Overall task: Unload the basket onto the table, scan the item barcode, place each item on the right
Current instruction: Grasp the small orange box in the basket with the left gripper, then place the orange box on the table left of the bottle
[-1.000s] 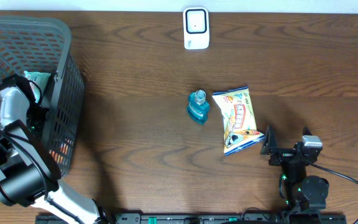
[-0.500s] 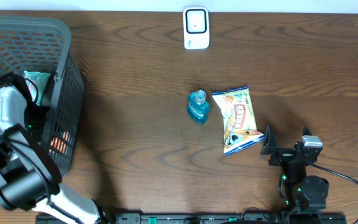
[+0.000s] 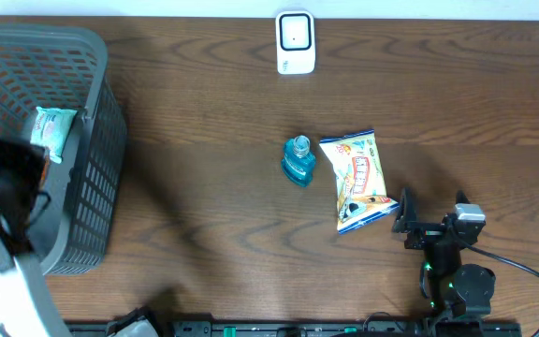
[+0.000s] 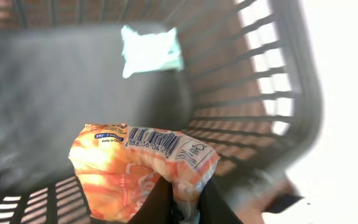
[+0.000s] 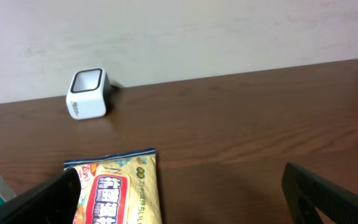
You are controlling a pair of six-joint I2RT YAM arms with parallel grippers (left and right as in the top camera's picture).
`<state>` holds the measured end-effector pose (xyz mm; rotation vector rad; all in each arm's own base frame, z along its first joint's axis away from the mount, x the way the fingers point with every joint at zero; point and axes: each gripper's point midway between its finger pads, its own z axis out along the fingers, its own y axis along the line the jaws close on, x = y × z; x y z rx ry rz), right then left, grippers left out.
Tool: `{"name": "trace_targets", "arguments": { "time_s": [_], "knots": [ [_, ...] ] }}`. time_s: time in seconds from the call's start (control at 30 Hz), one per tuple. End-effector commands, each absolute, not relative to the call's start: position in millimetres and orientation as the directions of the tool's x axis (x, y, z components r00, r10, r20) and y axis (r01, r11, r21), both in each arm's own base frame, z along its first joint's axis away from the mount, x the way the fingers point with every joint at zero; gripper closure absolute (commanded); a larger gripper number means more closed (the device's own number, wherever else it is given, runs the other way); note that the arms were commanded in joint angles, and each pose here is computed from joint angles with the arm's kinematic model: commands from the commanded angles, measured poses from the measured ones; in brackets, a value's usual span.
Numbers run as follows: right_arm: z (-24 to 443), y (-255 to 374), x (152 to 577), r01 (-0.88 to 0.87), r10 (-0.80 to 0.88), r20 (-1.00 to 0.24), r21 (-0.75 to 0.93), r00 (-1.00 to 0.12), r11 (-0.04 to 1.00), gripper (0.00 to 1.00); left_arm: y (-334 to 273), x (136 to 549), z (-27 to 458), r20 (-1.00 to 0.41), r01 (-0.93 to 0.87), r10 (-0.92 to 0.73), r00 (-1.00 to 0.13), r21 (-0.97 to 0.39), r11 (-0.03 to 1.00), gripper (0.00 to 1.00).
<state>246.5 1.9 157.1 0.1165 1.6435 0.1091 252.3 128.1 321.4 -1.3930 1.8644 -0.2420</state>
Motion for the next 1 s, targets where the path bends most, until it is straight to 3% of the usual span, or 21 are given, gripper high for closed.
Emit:
{"name": "trace_targets", "arguments": {
  "time_s": [0.0, 0.1, 0.17, 0.27, 0.4, 0.73, 0.97],
  "knots": [
    [156.8, -0.4, 246.3, 0.021, 0.128, -0.989, 0.126, -0.072, 0.992, 0.01, 107.3, 241.2, 335.3, -0.507, -0.681, -0.853, -0.124, -0.582, 0.445, 0.93],
    [156.8, -0.4, 246.3, 0.02, 0.128, -0.989, 0.126, -0.072, 0.992, 0.01, 79.4, 237.7, 333.3, -0.512, -0.625, -0.83, -0.219, -0.58, 0.523, 0.93],
    [156.7, -0.4, 246.3, 0.021, 0.128, -0.989, 0.126, -0.072, 0.992, 0.01, 50.6, 243.5, 329.4, -0.517, -0.53, -0.779, -0.355, -0.575, 0.623, 0.93],
    [156.8, -0.4, 246.3, 0.02, 0.128, -0.989, 0.126, -0.072, 0.992, 0.01, 0.4, 250.6, 319.1, -0.522, -0.338, -0.637, -0.566, -0.558, 0.758, 0.93],
    [156.8, -0.4, 246.3, 0.02, 0.128, -0.989, 0.126, -0.072, 0.992, 0.01, -46.9, 248.1, 291.9, -0.528, -0.147, -0.42, -0.738, -0.482, 0.864, 0.92],
    [156.7, -0.4, 246.3, 0.021, 0.128, -0.989, 0.126, -0.072, 0.992, 0.01, -124.9, 245.0, 172.6, -0.363, 0.001, -0.159, -0.918, -0.403, 0.915, 0.93],
    [156.7, -0.4, 246.3, 0.021, 0.128, -0.989, 0.126, -0.072, 0.992, 0.01, -182.7, 256.2, 122.8, -0.366, 0.157, 0.024, -0.93, -0.336, 0.929, 0.93]
  ]
}}
